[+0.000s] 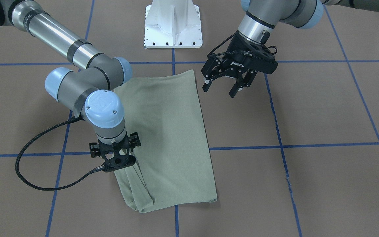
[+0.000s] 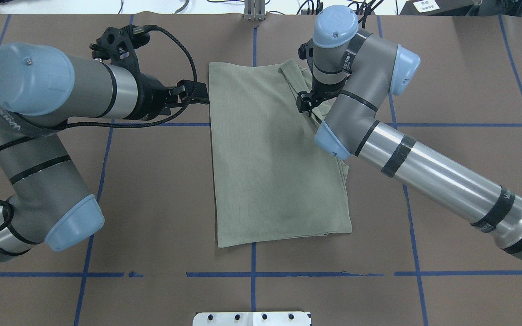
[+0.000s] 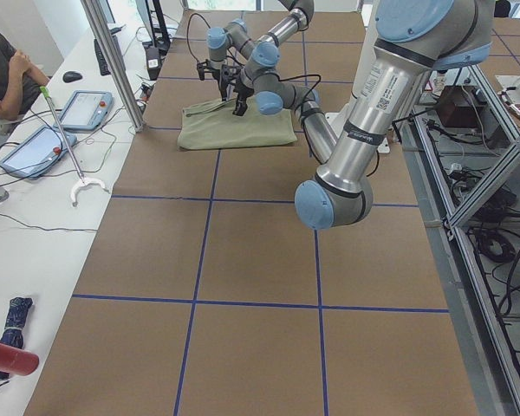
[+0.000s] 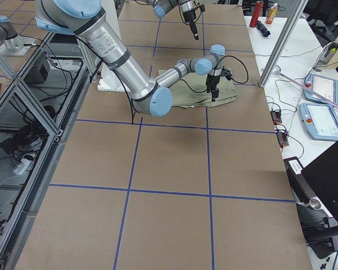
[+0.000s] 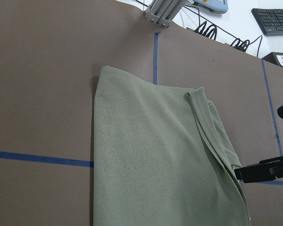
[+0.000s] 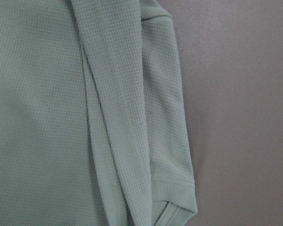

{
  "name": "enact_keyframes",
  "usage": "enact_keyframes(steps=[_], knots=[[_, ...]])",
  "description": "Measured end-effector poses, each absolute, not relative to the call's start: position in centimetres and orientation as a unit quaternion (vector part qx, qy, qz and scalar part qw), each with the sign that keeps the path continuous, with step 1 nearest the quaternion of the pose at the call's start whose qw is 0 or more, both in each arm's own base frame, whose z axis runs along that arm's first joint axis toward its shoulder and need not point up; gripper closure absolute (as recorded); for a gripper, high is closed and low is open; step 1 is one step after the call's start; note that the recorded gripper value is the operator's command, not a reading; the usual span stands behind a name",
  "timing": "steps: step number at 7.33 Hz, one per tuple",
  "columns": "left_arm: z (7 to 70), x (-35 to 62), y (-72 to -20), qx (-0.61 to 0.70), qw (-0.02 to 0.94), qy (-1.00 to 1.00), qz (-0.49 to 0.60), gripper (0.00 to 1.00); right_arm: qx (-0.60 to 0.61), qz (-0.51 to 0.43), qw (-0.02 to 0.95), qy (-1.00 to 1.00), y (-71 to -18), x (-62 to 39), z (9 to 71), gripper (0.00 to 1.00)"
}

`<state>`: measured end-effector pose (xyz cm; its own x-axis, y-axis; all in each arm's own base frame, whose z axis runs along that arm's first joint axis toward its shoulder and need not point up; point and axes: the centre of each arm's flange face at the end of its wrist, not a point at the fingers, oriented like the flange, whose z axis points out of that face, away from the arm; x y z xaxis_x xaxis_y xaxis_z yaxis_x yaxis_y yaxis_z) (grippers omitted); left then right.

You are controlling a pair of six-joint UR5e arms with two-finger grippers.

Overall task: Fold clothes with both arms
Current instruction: 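Press and adjust the far corner of the shirt with the right gripper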

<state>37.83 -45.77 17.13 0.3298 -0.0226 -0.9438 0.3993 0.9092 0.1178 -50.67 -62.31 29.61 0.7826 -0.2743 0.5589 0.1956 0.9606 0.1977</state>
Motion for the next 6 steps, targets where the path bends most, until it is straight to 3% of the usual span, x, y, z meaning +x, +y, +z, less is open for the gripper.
enact_keyframes(steps=[6], knots=[[17.2,37.6,-45.6,0.167,0.798,0.564,-0.132,0.00,0.065,-0.139,0.940,-0.304,-62.6,-53.4,32.3,0.01]])
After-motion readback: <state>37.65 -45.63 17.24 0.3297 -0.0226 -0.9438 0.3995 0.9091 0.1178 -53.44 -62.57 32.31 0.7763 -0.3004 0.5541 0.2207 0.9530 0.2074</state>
